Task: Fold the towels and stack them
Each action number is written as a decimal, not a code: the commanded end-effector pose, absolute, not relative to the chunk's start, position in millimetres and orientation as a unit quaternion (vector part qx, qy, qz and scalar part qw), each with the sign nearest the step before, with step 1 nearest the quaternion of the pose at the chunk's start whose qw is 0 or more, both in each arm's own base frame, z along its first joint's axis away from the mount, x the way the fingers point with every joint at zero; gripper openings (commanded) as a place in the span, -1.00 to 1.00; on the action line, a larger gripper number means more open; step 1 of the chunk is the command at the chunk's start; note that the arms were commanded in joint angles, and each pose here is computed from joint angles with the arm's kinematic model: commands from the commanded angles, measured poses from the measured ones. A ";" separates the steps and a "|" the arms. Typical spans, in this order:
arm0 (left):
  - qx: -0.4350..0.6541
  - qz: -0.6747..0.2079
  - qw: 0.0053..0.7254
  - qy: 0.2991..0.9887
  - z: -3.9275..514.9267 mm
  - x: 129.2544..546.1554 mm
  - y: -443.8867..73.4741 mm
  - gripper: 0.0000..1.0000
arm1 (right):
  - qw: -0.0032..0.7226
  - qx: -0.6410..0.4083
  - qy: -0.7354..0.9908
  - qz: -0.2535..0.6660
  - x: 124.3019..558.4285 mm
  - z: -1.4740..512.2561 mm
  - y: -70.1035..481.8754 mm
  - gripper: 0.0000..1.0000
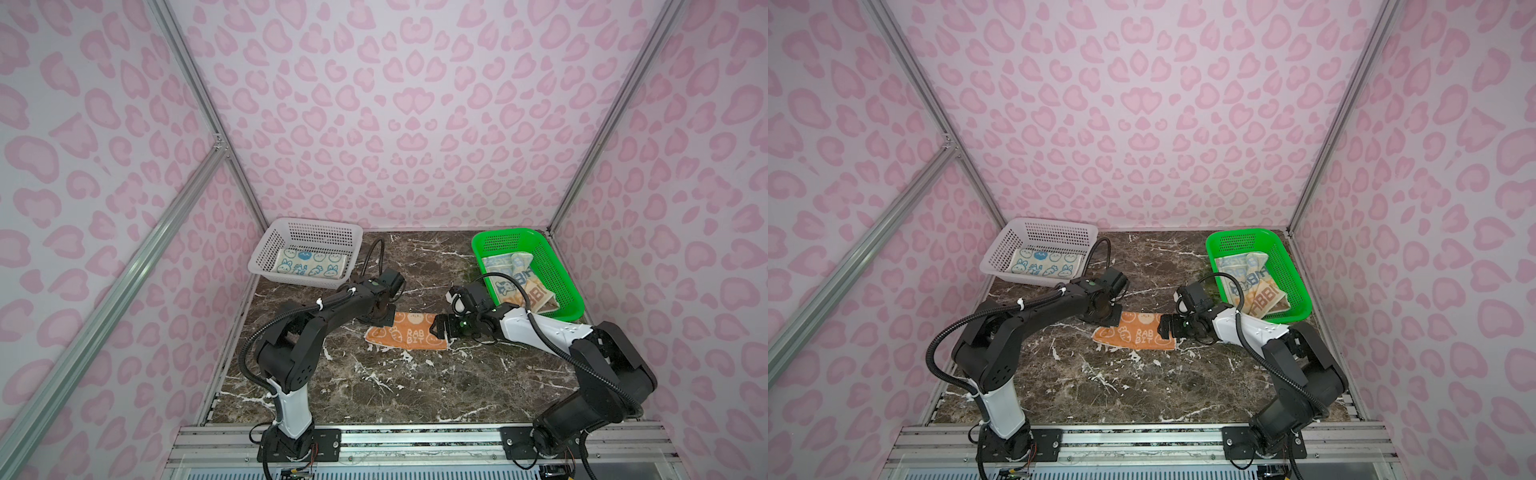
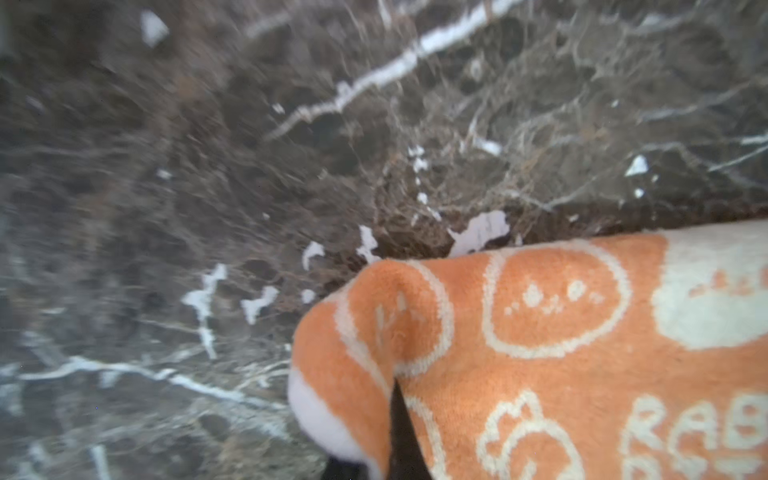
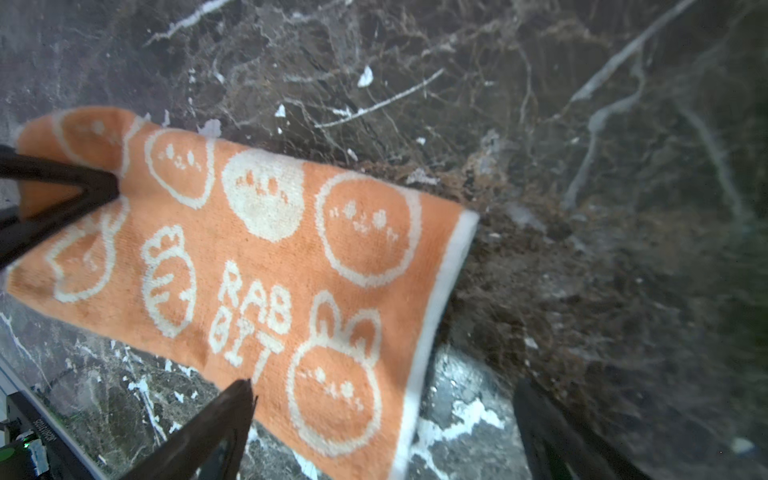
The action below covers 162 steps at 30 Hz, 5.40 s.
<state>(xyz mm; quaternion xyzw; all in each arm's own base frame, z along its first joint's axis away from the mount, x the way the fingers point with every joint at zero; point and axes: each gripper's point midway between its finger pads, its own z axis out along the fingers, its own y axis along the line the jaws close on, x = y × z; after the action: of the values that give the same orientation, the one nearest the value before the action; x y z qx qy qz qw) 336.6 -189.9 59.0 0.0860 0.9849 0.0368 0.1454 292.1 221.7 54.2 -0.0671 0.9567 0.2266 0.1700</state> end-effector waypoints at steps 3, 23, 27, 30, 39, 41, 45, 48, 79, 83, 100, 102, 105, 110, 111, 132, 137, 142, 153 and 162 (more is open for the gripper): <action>0.137 0.166 0.172 0.961 111.6 359.6 -153.6 -0.92 | 0.189 -0.085 0.953 0.221 300.3 74.9 222.5 0.99; 0.201 0.288 0.294 0.889 224.9 479.6 -97.5 -0.92 | 0.289 -0.155 0.893 0.309 354.4 158.6 307.5 0.99; 0.188 0.297 0.325 0.878 241.9 497.3 -80.2 -0.92 | 0.286 -0.172 0.889 0.313 360.3 161.0 330.0 0.99; 0.167 0.288 0.349 0.876 249.4 513.5 -66.5 -0.92 | 0.281 -0.181 0.889 0.313 365.2 160.4 344.3 0.99; 0.138 0.271 0.362 0.881 238.1 552.2 -35.9 -0.92 | 0.279 -0.191 0.889 0.310 373.3 168.3 367.2 0.99; 0.134 0.277 0.360 0.881 233.7 559.8 -27.7 -0.92 | 0.285 -0.192 0.886 0.311 379.2 174.4 371.1 0.99; 0.124 0.288 0.352 0.882 222.7 568.3 -9.6 -0.92 | 0.285 -0.193 0.886 0.310 386.8 177.7 377.0 0.99; 0.118 0.296 0.341 0.884 211.7 570.9 3.7 -0.92 | 0.286 -0.194 0.885 0.312 391.8 180.6 382.1 0.99; 0.088 0.359 0.311 0.876 190.0 579.5 74.5 -0.92 | 0.255 -0.169 0.897 0.318 411.3 146.8 376.1 0.99; 0.090 0.350 0.308 0.880 181.2 579.5 76.0 -0.92 | 0.254 -0.164 0.895 0.328 415.0 147.6 378.3 0.99; 0.080 0.366 0.257 0.891 122.5 586.2 104.4 -0.94 | 0.248 -0.164 0.895 0.331 419.4 145.2 379.6 0.99; 0.076 0.372 0.256 0.889 121.8 587.3 106.8 -0.93 | 0.248 -0.163 0.895 0.332 419.8 145.7 379.6 0.99; 0.063 0.379 0.262 0.885 127.5 588.4 109.7 -0.28 | 0.250 -0.163 0.895 0.331 418.7 148.2 378.3 0.99; 0.023 0.391 0.286 0.874 156.3 585.2 115.4 0.96 | 0.257 -0.170 0.895 0.322 414.4 158.1 371.8 0.98; 0.017 0.390 0.292 0.873 163.5 583.9 114.9 0.96 | 0.260 -0.172 0.895 0.319 413.4 161.5 370.1 0.99; 0.116 0.288 0.490 0.814 302.5 497.1 -116.0 0.96 | 0.350 0.047 0.930 0.096 416.3 216.6 119.7 0.99; 0.175 0.258 0.520 0.795 303.0 474.3 -203.3 0.96 | 0.340 0.177 0.922 0.044 409.9 197.2 27.5 0.99; 0.250 0.208 0.537 0.779 288.1 451.9 -300.4 0.96 | 0.305 0.251 0.918 0.030 400.5 165.4 -24.8 0.99; 0.346 0.158 0.554 0.740 245.5 426.1 -448.6 0.96 | 0.221 0.315 0.923 0.026 406.5 80.1 -62.1 0.88; 0.377 0.130 0.534 0.745 219.1 410.1 -474.0 0.96 | 0.196 0.329 0.922 0.055 413.7 45.0 -54.8 -0.11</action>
<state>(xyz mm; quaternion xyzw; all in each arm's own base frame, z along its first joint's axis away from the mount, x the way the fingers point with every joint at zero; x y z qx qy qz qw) 411.8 -469.1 219.8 0.3797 0.7400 0.1490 0.5348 409.8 -57.6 50.3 0.3244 0.9251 0.0442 0.1924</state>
